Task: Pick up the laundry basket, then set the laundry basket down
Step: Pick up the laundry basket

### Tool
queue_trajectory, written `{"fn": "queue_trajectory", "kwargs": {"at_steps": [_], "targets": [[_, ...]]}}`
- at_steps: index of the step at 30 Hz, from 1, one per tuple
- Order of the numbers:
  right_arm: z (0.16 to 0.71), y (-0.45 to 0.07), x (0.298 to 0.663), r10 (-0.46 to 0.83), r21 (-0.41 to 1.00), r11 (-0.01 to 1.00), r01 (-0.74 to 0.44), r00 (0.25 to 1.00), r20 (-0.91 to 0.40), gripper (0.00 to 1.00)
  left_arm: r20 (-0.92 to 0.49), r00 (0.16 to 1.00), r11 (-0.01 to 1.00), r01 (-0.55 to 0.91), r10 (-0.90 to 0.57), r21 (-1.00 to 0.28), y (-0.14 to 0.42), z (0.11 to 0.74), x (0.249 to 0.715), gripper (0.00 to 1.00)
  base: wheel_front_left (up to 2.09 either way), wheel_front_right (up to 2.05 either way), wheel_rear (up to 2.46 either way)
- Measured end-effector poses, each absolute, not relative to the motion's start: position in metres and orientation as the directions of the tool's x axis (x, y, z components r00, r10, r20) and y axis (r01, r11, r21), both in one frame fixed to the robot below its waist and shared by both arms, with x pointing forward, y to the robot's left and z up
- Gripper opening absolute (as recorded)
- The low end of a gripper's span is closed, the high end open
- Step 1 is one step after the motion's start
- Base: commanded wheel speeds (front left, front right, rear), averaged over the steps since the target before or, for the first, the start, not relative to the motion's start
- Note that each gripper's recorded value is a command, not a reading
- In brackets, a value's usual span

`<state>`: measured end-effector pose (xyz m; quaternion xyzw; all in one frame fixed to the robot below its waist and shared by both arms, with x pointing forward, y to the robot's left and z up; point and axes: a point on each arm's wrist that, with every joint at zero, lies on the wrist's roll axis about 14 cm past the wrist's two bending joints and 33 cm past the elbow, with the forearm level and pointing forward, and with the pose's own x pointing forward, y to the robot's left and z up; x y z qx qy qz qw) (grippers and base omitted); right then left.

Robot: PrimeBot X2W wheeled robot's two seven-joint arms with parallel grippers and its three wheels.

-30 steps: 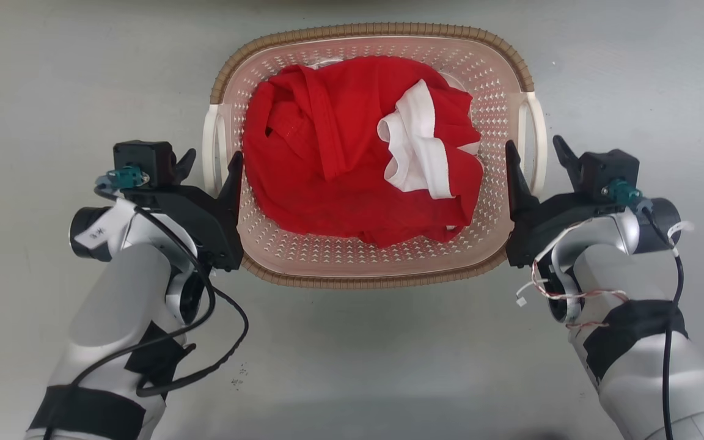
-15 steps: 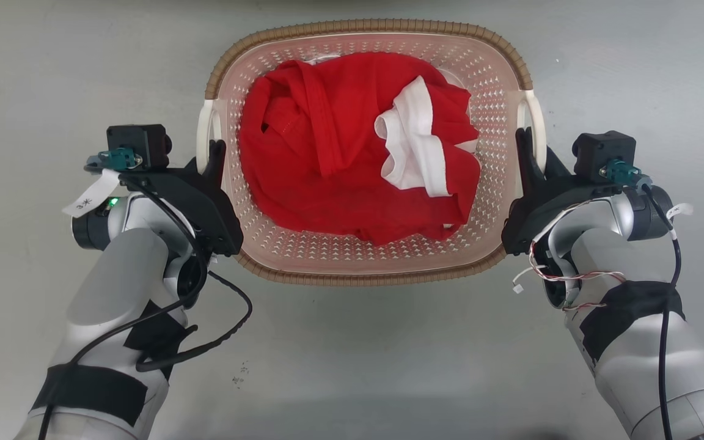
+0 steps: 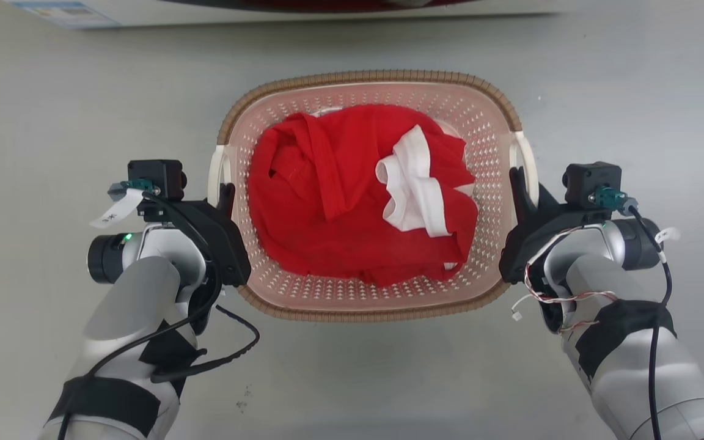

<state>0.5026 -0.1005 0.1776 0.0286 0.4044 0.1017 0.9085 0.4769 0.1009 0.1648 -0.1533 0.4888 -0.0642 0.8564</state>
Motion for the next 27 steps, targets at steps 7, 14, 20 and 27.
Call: {"fn": "queue_trajectory", "kwargs": {"at_steps": [7,14,20,27], "targets": [[0.2,-0.1,0.495,0.213,0.153,0.977,-0.147,0.662,-0.719,0.0,-0.816,0.517,0.946,-0.036,-0.259,-0.323,0.101,0.186,0.47,0.0,0.0,0.0,0.0],[0.225,-0.097,0.484,0.224,0.173,0.974,-0.144,0.673,-0.705,0.0,-0.806,0.535,0.948,-0.03,-0.254,-0.318,0.103,0.214,0.465,0.0,0.0,0.0,0.0],[0.247,-0.096,0.473,0.231,0.183,0.973,-0.143,0.679,-0.697,0.0,-0.799,0.546,0.948,-0.023,-0.253,-0.316,0.103,0.237,0.456,0.0,0.0,0.0,0.0],[0.27,-0.094,0.458,0.245,0.201,0.969,-0.145,0.67,-0.701,0.0,-0.793,0.554,0.948,-0.022,-0.252,-0.316,0.105,0.263,0.443,0.0,0.0,0.0,0.0]]}}
